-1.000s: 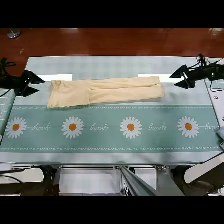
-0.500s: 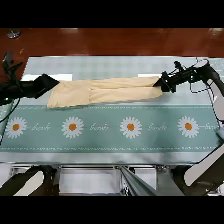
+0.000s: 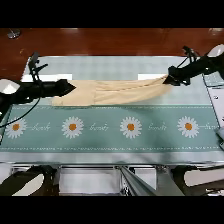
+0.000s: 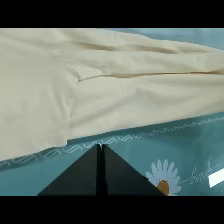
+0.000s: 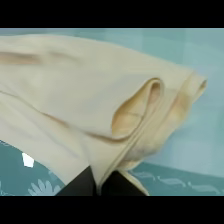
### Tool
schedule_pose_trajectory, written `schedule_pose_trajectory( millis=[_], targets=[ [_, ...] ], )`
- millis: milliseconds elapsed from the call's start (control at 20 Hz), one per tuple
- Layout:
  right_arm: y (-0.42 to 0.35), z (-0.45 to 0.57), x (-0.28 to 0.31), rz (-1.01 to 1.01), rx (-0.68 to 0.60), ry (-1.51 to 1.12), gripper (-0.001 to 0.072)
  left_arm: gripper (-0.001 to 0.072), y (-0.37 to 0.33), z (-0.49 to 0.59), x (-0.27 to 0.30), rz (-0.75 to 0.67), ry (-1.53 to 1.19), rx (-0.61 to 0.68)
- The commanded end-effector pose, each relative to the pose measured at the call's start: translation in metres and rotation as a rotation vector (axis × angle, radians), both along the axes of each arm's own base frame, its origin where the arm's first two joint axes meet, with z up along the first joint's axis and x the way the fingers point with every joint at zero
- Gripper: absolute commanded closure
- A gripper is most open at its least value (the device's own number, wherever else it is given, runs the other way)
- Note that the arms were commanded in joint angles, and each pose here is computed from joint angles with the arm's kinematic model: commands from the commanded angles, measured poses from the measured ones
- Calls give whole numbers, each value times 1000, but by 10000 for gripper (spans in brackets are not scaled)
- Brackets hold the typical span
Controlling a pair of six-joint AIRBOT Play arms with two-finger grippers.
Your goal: Fold the shirts.
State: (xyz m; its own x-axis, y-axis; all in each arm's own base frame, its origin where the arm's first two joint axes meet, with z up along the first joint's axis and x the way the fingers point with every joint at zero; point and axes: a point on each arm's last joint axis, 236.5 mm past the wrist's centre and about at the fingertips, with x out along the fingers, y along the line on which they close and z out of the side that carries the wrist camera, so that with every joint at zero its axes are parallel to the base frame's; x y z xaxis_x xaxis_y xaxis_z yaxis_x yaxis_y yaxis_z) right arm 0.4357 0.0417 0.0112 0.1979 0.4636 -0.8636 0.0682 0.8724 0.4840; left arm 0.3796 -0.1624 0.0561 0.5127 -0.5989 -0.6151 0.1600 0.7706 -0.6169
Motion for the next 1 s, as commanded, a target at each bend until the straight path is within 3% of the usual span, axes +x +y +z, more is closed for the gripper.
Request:
schedule_pose_trajectory(
  millis=[0,200,350,600,950],
  targets=[
    [-11,50,-53,-47,-106,-163,689,689,-60,-4,3,-98,-55,55],
    [4,84,-130,-87,-101,-238,689,689,-155,-39,3,-261,13,99],
    [10,99,-157,-89,-102,-263,688,687,-227,-73,-12,-356,154,68],
    [16,108,-161,-87,-82,-283,688,687,-319,-107,-55,-502,268,35],
    [38,118,-143,-54,-67,-380,688,685,-378,-123,-162,-707,453,-22]
  ],
)
